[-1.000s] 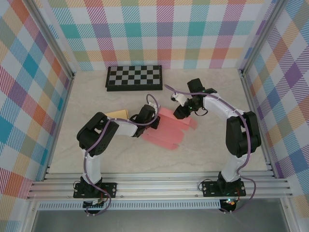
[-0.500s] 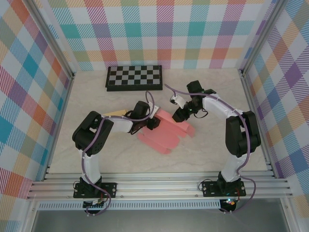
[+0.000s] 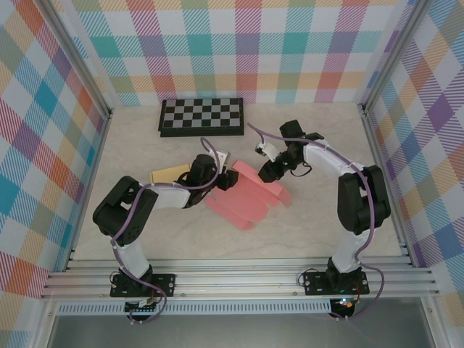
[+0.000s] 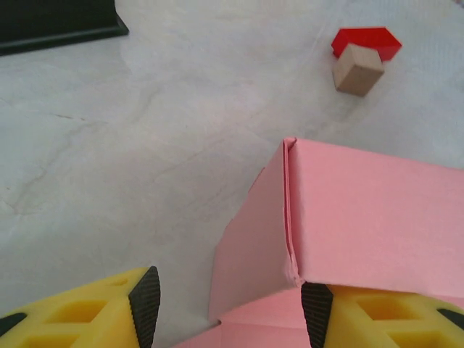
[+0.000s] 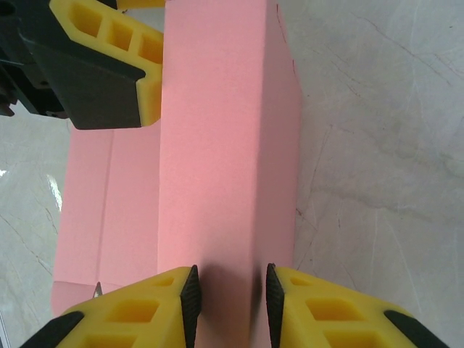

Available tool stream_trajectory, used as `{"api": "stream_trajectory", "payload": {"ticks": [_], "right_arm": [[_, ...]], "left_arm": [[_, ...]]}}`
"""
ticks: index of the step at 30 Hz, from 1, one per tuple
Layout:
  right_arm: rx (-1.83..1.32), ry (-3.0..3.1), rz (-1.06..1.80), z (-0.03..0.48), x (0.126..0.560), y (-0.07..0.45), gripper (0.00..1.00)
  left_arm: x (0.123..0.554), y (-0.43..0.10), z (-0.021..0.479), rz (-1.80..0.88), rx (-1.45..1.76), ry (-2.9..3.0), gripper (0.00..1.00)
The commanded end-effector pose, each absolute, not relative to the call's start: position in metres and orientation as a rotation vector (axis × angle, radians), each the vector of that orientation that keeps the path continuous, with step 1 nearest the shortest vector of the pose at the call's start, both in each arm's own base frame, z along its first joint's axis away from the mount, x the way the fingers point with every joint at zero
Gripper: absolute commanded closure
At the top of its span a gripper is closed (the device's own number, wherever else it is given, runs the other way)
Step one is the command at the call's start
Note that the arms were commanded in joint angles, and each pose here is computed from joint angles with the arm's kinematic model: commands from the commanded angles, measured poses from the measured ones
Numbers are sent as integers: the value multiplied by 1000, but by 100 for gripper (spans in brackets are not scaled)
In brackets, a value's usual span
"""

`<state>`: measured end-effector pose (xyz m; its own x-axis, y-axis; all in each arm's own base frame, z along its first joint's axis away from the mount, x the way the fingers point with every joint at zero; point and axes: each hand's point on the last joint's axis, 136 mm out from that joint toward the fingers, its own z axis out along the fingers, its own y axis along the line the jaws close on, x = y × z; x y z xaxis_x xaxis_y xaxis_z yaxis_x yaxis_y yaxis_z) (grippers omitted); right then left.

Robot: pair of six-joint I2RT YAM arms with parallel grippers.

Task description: Fold the paper box

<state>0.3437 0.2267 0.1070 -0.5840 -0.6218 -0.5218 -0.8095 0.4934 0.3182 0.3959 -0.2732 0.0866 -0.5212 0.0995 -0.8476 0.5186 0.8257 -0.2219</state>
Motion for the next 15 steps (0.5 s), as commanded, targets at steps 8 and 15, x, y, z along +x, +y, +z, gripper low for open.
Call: {"api": "stream_trajectory", "payload": {"ticks": [8, 15], "right_arm": [[-1160, 2530, 802, 95, 351, 224, 69], [-1123, 2534, 922, 96, 349, 231, 72]], "left_arm": [[415, -291, 84, -531, 457, 2038, 44], [437, -295, 89, -497, 399, 2016, 54]]}}
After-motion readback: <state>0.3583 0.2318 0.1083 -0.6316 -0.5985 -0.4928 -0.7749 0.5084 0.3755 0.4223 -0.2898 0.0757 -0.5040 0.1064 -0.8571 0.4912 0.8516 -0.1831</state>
